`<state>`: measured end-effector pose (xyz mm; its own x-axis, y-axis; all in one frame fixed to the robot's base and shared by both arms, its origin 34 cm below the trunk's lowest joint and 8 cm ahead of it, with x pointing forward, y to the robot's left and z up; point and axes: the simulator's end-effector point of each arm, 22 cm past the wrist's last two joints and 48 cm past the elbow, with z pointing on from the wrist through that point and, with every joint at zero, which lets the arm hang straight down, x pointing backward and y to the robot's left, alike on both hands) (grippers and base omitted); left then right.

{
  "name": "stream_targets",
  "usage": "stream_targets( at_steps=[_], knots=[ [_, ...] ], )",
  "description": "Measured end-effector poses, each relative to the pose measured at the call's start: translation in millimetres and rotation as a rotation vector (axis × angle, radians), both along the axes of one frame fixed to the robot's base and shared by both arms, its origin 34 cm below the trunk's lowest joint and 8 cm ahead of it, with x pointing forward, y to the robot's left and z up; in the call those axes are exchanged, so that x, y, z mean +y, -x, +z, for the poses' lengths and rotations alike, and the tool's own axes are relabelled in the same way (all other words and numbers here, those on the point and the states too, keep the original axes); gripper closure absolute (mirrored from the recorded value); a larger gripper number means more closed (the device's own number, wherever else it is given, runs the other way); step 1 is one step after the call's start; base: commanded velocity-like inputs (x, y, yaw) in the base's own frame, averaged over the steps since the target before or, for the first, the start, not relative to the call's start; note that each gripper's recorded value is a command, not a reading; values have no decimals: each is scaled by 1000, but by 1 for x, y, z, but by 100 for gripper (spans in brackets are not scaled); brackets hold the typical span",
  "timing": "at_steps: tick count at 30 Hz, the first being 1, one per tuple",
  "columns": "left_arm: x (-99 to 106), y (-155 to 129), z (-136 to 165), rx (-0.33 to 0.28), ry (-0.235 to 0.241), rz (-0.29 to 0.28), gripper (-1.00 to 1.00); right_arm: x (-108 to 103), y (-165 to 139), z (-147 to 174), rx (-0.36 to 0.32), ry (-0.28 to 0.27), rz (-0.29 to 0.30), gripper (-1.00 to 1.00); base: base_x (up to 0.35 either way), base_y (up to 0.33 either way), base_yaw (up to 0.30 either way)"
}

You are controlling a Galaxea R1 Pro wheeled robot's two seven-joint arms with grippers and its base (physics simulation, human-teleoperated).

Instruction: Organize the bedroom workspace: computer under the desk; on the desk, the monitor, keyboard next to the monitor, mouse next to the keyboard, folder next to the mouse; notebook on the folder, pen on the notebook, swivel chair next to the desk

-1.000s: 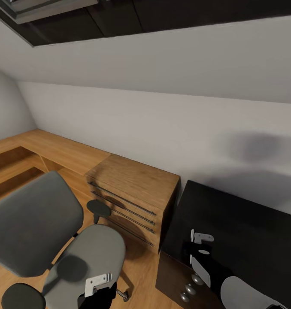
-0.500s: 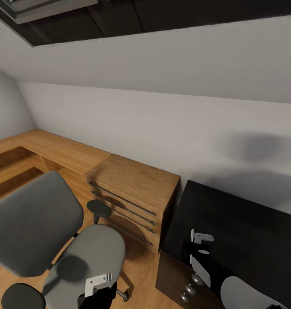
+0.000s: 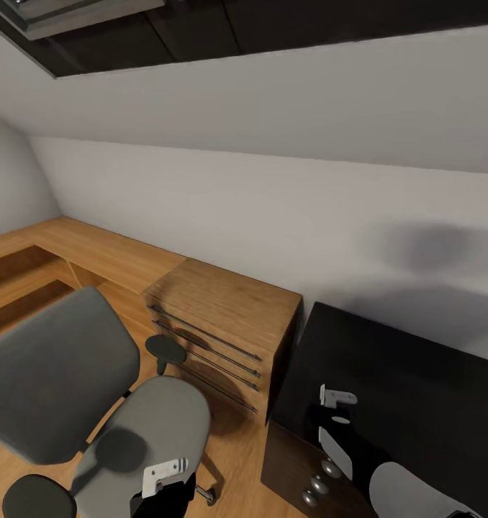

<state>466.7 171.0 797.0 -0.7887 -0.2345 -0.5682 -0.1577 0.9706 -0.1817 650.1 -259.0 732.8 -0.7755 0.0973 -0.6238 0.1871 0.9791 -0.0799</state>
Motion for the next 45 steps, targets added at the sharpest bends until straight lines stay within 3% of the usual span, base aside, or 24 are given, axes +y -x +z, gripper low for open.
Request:
stream_targets(
  at_steps=[17, 45],
  knots=[
    [0, 1, -1, 2, 0, 0, -100, 9, 3, -2, 32, -56, -17, 100, 0, 0, 0],
    [0, 1, 0, 2, 1, 0, -100, 11, 4, -3, 51, -58, -8, 100, 0, 0, 0]
  ],
)
